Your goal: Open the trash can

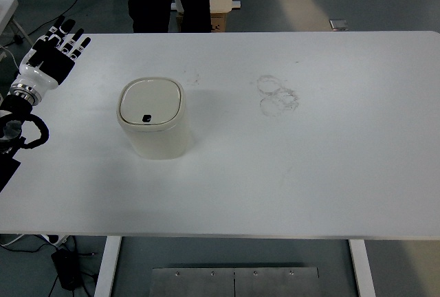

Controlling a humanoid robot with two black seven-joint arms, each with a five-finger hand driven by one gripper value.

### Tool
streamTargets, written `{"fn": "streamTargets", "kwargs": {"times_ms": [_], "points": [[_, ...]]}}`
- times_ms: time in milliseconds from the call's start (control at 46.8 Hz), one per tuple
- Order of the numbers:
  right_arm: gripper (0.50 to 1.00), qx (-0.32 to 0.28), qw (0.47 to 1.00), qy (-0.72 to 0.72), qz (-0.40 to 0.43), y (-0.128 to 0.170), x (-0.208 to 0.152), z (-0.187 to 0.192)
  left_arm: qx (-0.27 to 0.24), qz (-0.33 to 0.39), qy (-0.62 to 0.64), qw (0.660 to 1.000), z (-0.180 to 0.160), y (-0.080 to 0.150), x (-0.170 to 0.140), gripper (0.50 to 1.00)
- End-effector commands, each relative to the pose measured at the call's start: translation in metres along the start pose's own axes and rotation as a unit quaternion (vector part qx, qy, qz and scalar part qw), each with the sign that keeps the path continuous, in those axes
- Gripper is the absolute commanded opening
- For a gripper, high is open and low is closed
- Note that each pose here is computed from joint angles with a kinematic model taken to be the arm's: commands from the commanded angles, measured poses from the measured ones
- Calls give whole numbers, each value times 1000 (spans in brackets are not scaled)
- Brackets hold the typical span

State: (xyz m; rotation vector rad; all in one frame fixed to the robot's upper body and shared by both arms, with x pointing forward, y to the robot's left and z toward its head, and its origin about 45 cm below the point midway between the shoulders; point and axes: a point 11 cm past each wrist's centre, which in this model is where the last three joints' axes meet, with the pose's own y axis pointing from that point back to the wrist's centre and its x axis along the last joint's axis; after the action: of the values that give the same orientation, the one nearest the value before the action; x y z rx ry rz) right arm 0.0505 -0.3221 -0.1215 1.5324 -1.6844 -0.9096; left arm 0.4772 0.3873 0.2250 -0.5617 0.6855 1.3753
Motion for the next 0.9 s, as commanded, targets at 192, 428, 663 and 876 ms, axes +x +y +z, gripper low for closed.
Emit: {"fn": "streamTargets", "kwargs": {"times_ms": [192,428,663,876], "points": [[991,0,1000,0,0,0,0,0,0,6,0,1000,-1,0,1,1000],[991,0,1000,0,0,0,0,0,-3,3,3,1000,2,-1,-1,1000],[991,0,1000,0,0,0,0,0,-2,4,-2,1000,4,0,0,1000],[991,0,1000,0,0,0,0,0,-3,-16,1,1000,8,-3,-12,1000]]}}
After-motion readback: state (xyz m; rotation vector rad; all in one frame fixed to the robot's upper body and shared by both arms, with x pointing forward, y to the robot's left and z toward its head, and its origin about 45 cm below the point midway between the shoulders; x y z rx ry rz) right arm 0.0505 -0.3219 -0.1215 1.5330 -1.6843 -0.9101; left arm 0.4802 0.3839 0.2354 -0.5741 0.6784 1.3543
